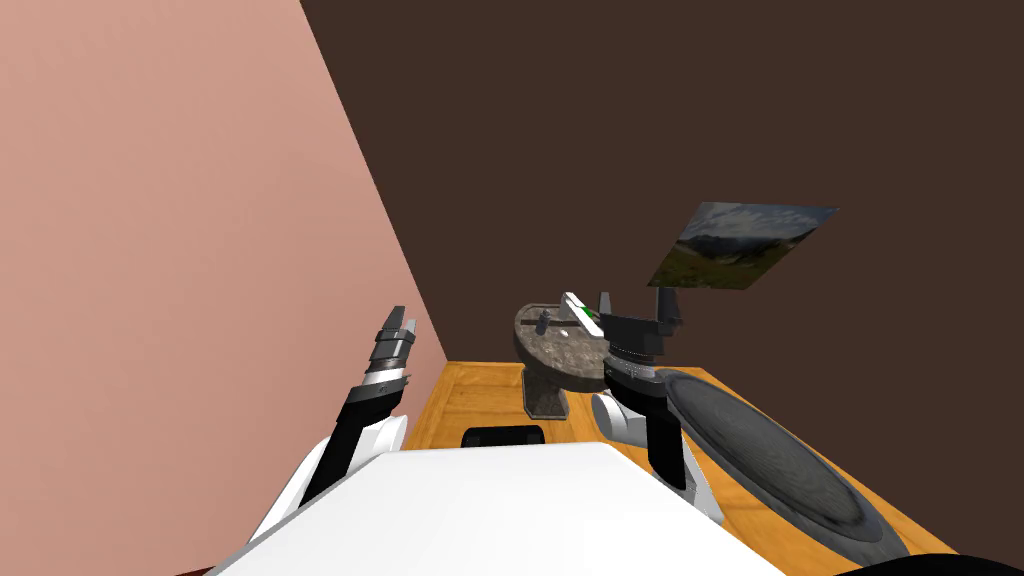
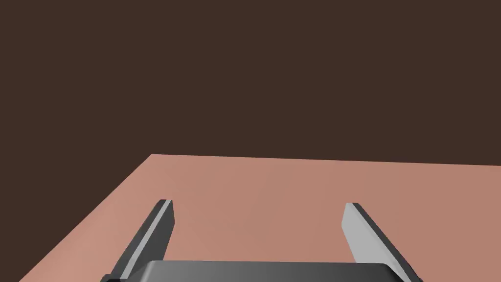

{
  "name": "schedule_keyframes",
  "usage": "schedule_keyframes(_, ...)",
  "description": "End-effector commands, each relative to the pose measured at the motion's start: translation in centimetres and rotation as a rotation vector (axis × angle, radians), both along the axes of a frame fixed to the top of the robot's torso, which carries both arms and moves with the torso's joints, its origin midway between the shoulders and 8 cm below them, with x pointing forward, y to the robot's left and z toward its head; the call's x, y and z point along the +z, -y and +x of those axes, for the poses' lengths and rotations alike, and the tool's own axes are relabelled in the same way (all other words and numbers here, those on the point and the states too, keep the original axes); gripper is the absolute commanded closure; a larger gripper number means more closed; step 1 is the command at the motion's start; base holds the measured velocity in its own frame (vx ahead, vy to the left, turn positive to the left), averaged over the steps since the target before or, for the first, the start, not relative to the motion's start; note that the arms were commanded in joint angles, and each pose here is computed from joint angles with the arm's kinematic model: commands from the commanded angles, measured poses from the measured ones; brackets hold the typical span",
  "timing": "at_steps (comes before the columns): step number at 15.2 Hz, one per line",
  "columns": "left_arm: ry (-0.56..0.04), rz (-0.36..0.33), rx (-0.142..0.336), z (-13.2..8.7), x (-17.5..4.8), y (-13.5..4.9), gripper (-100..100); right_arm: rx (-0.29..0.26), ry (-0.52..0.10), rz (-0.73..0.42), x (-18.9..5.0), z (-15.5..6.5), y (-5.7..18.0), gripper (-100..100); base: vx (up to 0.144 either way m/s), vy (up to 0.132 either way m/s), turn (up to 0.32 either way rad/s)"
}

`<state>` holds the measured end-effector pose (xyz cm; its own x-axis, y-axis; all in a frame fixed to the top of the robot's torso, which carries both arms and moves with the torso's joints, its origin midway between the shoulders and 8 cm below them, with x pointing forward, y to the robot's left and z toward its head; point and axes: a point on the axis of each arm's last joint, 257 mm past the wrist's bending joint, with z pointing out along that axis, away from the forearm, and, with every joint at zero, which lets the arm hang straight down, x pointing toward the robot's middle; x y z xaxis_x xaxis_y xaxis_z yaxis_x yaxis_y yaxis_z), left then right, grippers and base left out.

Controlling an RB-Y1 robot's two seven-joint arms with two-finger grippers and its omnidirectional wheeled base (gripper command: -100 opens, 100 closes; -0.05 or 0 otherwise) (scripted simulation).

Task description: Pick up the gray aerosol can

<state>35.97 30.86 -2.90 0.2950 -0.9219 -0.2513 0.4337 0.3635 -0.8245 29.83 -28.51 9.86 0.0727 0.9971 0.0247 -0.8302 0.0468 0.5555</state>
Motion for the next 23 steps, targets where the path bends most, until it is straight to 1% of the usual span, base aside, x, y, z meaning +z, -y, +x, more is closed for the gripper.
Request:
schedule_keyframes(1, 0.000, 0.000, 0.000, 0.0, 0.0, 0.0, 0, -0.004, -0.020, -0.051, -0.5, 0.5, -0.5, -100, 0.014, 0.011, -0.020)
schedule_keyframes(4, 0.000, 0.000, 0.000, 0.0, 0.0, 0.0, 0, -0.034, -0.061, -0.129, -1.8, 1.4, -0.9, -100, 0.047, 0.034, -0.044)
schedule_keyframes(8, 0.000, 0.000, 0.000, 0.0, 0.0, 0.0, 0, -0.115, -0.134, -0.250, -4.6, 3.1, -0.8, -100, 0.090, 0.071, -0.060)
schedule_keyframes(9, 0.000, 0.000, 0.000, 0.0, 0.0, 0.0, 0, -0.115, -0.134, -0.250, -4.6, 3.1, -0.8, -100, 0.092, 0.065, -0.044)
schedule_keyframes(11, 0.000, 0.000, 0.000, 0.0, 0.0, 0.0, 0, -0.169, -0.178, -0.318, -6.4, 4.0, -0.5, -100, 0.077, 0.057, -0.051)
schedule_keyframes(12, 0.000, 0.000, 0.000, 0.0, 0.0, 0.0, 0, -0.169, -0.178, -0.318, -6.4, 4.0, -0.5, -100, 0.072, 0.052, -0.048)
schedule_keyframes(14, 0.000, 0.000, 0.000, 0.0, 0.0, 0.0, 0, -0.224, -0.226, -0.387, -8.5, 5.0, -0.1, -100, 0.078, 0.060, -0.063)
schedule_keyframes(15, 0.000, 0.000, 0.000, 0.0, 0.0, 0.0, 0, -0.227, -0.226, -0.389, -8.5, 5.0, -0.1, -100, 0.092, 0.065, -0.064)
schedule_keyframes(16, 0.000, 0.000, 0.000, 0.0, 0.0, 0.0, 0, -0.258, -0.251, -0.426, -9.6, 5.4, 0.1, -100, 0.084, 0.062, -0.056)
schedule_keyframes(17, 0.000, 0.000, 0.000, 0.0, 0.0, 0.0, 0, -0.258, -0.251, -0.426, -9.6, 5.4, 0.1, -100, 0.071, 0.054, -0.040)
schedule_keyframes(19, 0.000, 0.000, 0.000, 0.0, 0.0, 0.0, 0, -0.314, -0.303, -0.497, -12.0, 6.2, 0.7, -100, 0.078, 0.064, -0.069)
schedule_keyframes(20, 0.000, 0.000, 0.000, 0.0, 0.0, 0.0, 0, -0.319, -0.303, -0.502, -12.0, 6.2, 0.7, -100, 0.077, 0.065, -0.066)
schedule_keyframes(21, 0.000, 0.000, 0.000, 0.0, 0.0, 0.0, 0, -0.350, -0.330, -0.542, -13.3, 6.6, 1.0, -100, 0.085, 0.079, -0.063)
schedule_keyframes(22, 0.000, 0.000, 0.000, 0.0, 0.0, 0.0, 0, -0.350, -0.330, -0.542, -13.3, 6.6, 1.0, -100, 0.092, 0.070, -0.052)
schedule_keyframes(23, 0.000, 0.000, 0.000, 0.0, 0.0, 0.0, 0, -0.381, -0.357, -0.582, -14.6, 7.0, 1.4, -100, 0.077, 0.052, -0.077)
